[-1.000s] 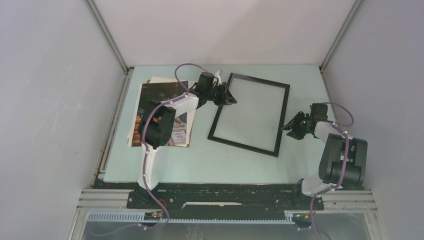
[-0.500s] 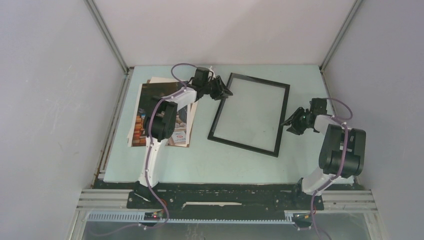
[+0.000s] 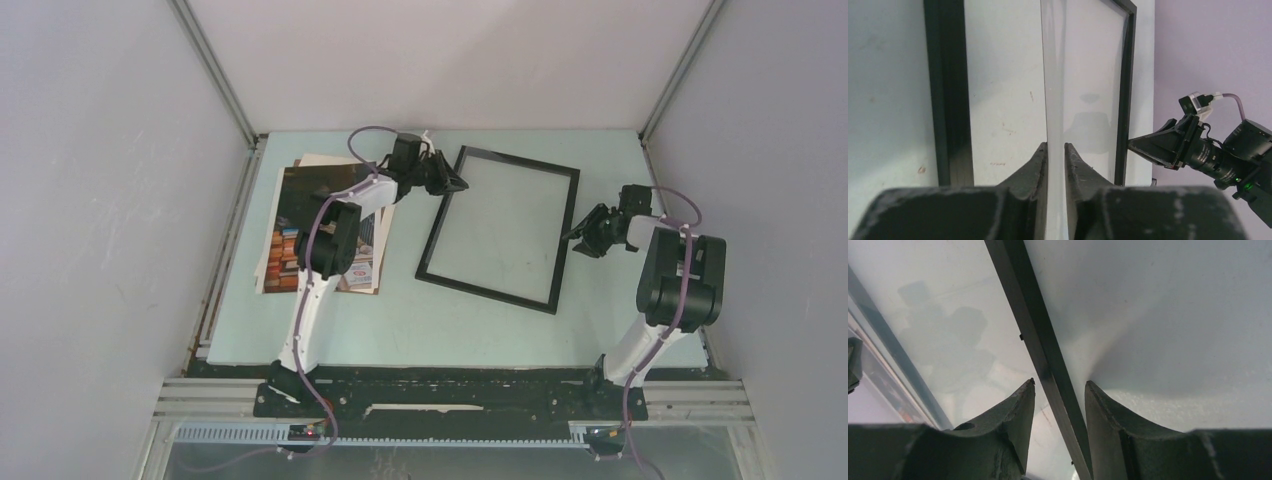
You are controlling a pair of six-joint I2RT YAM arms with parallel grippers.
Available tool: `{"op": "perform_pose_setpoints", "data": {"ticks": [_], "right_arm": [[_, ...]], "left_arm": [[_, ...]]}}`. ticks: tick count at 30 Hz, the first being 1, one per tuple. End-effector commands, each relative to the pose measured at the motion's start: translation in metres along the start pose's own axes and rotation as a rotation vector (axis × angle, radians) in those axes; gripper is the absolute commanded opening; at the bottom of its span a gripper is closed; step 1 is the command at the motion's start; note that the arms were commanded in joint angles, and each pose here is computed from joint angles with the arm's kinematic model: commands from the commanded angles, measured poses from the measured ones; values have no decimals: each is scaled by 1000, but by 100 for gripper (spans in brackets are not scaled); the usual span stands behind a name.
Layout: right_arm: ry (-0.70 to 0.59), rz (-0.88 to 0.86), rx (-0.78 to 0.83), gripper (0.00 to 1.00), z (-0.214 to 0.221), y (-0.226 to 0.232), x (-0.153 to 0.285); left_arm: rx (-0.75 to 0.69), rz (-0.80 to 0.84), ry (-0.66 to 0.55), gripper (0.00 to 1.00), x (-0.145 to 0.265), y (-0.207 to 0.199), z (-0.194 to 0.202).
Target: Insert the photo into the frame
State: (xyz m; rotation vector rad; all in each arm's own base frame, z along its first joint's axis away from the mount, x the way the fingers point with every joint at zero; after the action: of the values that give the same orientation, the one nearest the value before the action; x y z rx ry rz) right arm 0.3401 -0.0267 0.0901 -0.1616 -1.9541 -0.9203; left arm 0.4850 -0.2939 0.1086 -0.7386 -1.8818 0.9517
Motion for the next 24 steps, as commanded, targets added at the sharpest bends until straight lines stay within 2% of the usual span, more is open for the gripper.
{"op": "perform_pose_setpoints", "data": {"ticks": [1,7,14,24], "right_arm": [[-25,-20,3,50,-11,6,-3],[-43,-27,-11,50,-17,2,-3],[-45,-66,-23,50,-24,7,-8],[-39,-85,-25,47,-28,12,-13]], "left_arm": [[-104,87,-20,13,-9,-33,-6],[-247,109,-46,0,1,-53,0],[-339,206,-82,0,21,-68,9],[-391,333,-80,0,35,-87,22]]}}
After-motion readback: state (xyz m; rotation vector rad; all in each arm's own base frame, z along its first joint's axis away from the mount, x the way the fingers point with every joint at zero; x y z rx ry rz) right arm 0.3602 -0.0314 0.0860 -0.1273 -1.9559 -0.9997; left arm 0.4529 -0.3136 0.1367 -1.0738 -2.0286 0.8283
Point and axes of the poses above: each gripper's point midway between its finger pads, its own x axis back along the fingers, its own y axis along the line the jaws close on, z = x × y, the point moved 8 cm from there along x, back along the fingers, and after that the axes turned 3 degrees about x, right-handed, at the moved point
